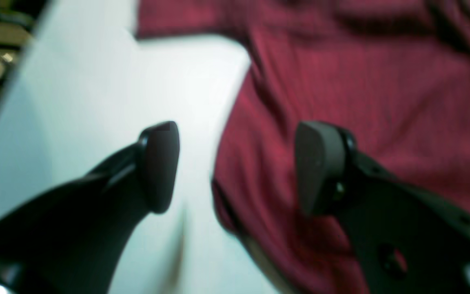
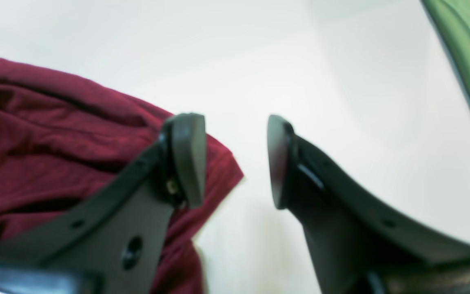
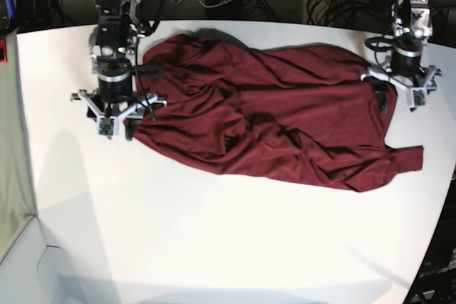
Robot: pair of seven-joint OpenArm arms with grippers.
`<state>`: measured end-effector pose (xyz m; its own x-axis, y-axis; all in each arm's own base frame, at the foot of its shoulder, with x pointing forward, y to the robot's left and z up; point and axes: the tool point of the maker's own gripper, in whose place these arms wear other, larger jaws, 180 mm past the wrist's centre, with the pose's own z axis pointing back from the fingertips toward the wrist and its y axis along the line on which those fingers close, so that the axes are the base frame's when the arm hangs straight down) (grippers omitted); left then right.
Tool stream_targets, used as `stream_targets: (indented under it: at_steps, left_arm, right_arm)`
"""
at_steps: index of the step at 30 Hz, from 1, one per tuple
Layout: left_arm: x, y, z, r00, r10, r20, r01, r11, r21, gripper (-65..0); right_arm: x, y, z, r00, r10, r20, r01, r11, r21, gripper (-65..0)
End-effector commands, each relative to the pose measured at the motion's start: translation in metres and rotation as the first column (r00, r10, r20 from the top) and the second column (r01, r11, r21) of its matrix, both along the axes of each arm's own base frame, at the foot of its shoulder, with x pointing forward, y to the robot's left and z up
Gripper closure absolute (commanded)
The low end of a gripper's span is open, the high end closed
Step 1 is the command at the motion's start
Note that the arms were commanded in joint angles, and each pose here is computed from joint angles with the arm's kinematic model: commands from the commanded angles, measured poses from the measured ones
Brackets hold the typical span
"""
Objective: Layout the t-shirt on the table in an organized manner, then fold the t-shirt properly
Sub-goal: 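Pull the grasped edges apart and away to spread the shirt, then regrasp the shirt edges with both grippers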
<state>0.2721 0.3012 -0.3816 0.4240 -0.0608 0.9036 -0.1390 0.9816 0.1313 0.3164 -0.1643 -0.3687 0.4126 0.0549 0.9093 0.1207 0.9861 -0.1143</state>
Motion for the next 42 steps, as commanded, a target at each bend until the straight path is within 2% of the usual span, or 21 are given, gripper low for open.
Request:
stream_targets:
  at_steps: [1, 5, 11, 19, 24, 30, 32, 37, 42]
  left_arm:
    - [0.007, 0.005, 0.016, 0.999, -0.002, 0.054, 0.001, 1.0, 0.019, -42.6]
    - [0.02, 0.012, 0.022, 0.997, 0.016, 0.08, -0.018, 1.0, 0.023, -42.6]
    - [0.052, 0.033, 0.012, 0.993, 0.085, 0.081, -0.086, 0.996, 0.001, -42.6]
    - [0.092, 0.006, -0.017, 0.998, 0.05, 0.027, -0.049, 0.998, -0.042, -42.6]
    - [0.098, -0.005, -0.031, 1.0, 0.018, -0.012, -0.019, 0.999, -0.04, -42.6]
    - [0.101, -0.004, -0.029, 1.0, 0.021, -0.008, -0.022, 0.999, -0.042, -42.4]
    - [0.101, -0.005, -0.03, 1.0, 0.019, -0.01, -0.019, 0.999, -0.042, -40.6]
    - [0.108, -0.005, -0.024, 1.0, 0.018, 0.004, -0.017, 0.999, -0.042, -31.0]
    - [0.112, -0.005, -0.021, 1.0, 0.018, 0.012, -0.017, 0.999, -0.043, -30.3]
  right_arm:
    - [0.007, -0.001, 0.015, 0.999, 0.003, 0.054, -0.003, 1.0, -0.011, -25.6]
    - [0.007, 0.0, 0.015, 0.999, 0.005, 0.054, -0.004, 1.0, -0.011, -25.6]
    - [0.011, 0.0, 0.016, 0.998, 0.005, 0.059, -0.005, 1.0, -0.009, -25.6]
    - [0.031, 0.001, 0.007, 0.999, 0.011, 0.045, -0.011, 1.0, -0.003, -25.6]
    - [0.04, 0.001, -0.001, 1.0, 0.004, -0.021, -0.004, 1.0, 0.011, -25.6]
    - [0.044, 0.02, -0.003, 0.993, 0.101, -0.057, -0.099, 0.994, 0.034, -25.6]
    - [0.046, 0.021, -0.002, 0.993, 0.106, -0.057, -0.104, 0.994, 0.035, -25.6]
    - [0.041, 0.028, -0.014, 0.988, 0.127, -0.088, -0.124, 0.991, 0.041, -25.7]
    - [0.034, 0.035, -0.044, 0.972, 0.165, -0.168, -0.16, 0.986, 0.043, -25.7]
